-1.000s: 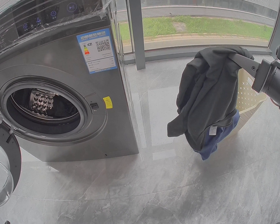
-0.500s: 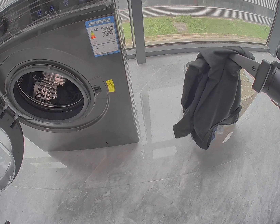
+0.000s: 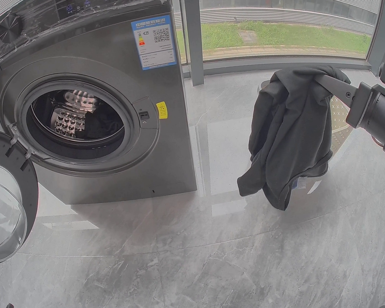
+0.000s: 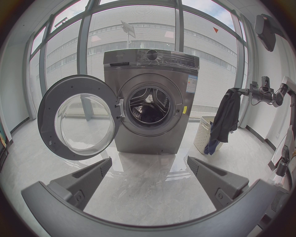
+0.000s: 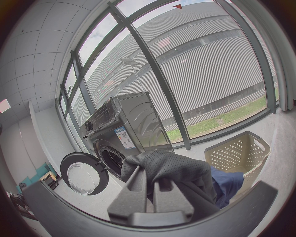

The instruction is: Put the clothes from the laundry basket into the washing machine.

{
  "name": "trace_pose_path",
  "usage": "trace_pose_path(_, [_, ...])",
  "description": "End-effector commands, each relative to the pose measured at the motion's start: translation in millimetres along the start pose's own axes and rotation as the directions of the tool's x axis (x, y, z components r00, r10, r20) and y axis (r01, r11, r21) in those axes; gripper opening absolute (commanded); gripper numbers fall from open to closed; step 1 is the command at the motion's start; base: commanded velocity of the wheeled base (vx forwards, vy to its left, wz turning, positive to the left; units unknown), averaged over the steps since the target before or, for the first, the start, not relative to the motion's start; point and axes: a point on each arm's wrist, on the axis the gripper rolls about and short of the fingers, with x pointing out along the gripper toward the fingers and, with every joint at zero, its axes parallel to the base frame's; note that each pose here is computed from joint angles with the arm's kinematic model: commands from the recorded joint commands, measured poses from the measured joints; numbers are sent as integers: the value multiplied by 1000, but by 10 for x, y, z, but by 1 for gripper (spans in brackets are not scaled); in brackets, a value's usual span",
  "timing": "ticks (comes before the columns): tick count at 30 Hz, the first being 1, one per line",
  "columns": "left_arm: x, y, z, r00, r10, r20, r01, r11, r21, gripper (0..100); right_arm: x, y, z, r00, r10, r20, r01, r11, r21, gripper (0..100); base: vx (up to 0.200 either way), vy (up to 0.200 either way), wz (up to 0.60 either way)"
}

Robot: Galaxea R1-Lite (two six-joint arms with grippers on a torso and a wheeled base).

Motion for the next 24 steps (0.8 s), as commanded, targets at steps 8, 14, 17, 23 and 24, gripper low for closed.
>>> trace_pose_path(8, [0, 2, -48, 1000, 1, 0, -1, 1000, -2, 100, 7, 0, -8, 1000, 0, -3, 0, 1000, 0, 0, 0, 200, 0])
trace_pose_path(14, [0, 2, -48, 1000, -1, 0, 1, 1000, -3, 100, 9, -3, -3, 1000, -2, -1, 2, 1000, 0, 0, 0, 67, 0])
trace_pose_path(17, [0, 2, -48, 1000, 1, 0, -1, 1000, -3, 100, 18, -5, -16, 1000, -3, -5, 3, 1000, 0, 0, 0, 0, 0])
trace_pose_path(23, [0, 2, -48, 1000, 1, 0, -1, 1000, -3, 100, 18, -8, -15, 1000, -4, -5, 4, 1000, -1, 0, 0, 33, 0])
trace_pose_path(24, [0, 2, -48, 1000, -1, 0, 1, 1000, -2, 100, 18, -8, -15, 1000, -4, -5, 4, 1000, -1, 0, 0, 200, 0])
